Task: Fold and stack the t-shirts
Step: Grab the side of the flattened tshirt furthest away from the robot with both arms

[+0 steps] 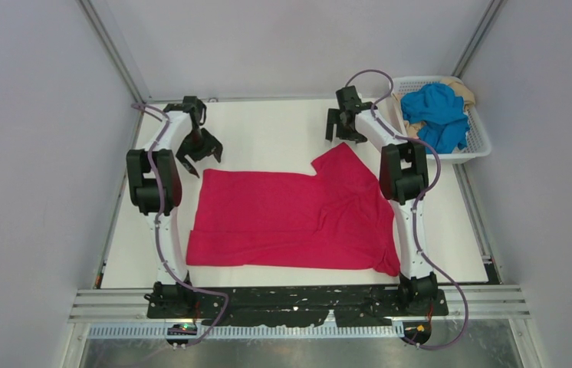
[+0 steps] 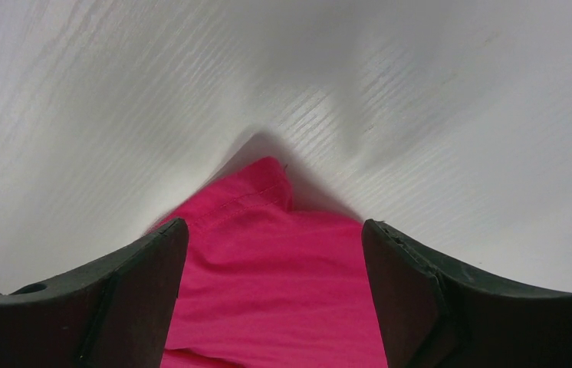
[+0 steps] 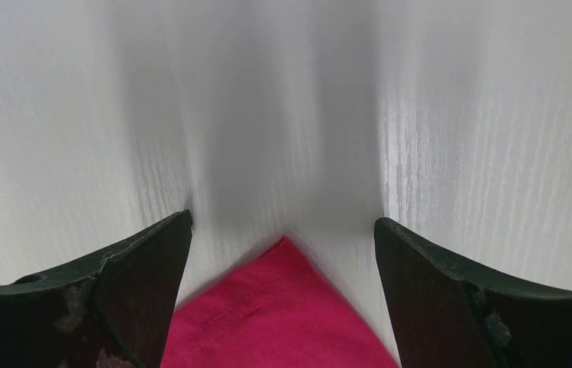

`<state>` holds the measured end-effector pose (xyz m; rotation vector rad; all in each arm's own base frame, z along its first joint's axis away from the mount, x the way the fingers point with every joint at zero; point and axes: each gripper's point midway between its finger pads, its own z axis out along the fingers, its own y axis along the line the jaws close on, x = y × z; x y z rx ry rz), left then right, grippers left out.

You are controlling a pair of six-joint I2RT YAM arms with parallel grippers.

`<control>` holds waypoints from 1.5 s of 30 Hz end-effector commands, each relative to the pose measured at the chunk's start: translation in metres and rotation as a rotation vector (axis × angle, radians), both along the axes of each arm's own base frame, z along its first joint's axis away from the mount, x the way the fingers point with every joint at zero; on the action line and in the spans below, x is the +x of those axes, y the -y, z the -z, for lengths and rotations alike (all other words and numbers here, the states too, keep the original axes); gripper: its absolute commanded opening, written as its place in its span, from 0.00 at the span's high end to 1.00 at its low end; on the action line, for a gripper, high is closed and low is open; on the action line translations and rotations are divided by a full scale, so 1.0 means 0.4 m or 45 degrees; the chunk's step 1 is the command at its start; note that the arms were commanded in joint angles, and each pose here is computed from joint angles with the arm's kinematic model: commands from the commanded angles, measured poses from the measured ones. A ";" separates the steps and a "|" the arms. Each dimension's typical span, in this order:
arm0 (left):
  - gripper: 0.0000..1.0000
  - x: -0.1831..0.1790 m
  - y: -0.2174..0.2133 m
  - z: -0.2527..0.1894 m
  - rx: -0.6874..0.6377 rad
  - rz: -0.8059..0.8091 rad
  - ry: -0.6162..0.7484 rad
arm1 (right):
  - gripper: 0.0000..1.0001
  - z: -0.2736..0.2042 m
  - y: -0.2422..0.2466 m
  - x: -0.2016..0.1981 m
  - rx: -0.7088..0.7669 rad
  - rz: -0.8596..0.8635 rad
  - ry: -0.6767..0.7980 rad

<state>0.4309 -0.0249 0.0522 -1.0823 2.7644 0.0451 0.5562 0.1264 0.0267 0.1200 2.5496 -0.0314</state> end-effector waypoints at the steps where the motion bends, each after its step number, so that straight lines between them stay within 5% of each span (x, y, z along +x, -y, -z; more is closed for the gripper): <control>1: 0.15 0.032 0.029 -0.021 -0.078 -0.146 0.081 | 0.08 0.000 0.000 -0.050 -0.008 -0.030 -0.064; 4: 0.14 0.041 0.019 -0.019 -0.064 -0.262 0.148 | 0.09 0.008 -0.002 -0.068 0.001 -0.045 -0.084; 10: 0.18 0.085 0.085 0.016 -0.290 -0.419 0.269 | 0.11 0.018 -0.004 -0.093 0.013 -0.064 -0.114; 21: 0.31 0.061 0.068 -0.010 -0.215 -0.380 0.145 | 0.12 0.011 0.005 -0.103 -0.007 -0.072 -0.112; 28: 0.36 -0.015 -0.005 -0.019 0.027 -0.391 -0.001 | 0.13 0.014 0.018 -0.105 -0.051 -0.080 -0.117; 45: 0.39 0.004 0.023 -0.031 0.137 -0.487 0.023 | 0.16 0.005 0.021 -0.122 -0.054 -0.115 -0.117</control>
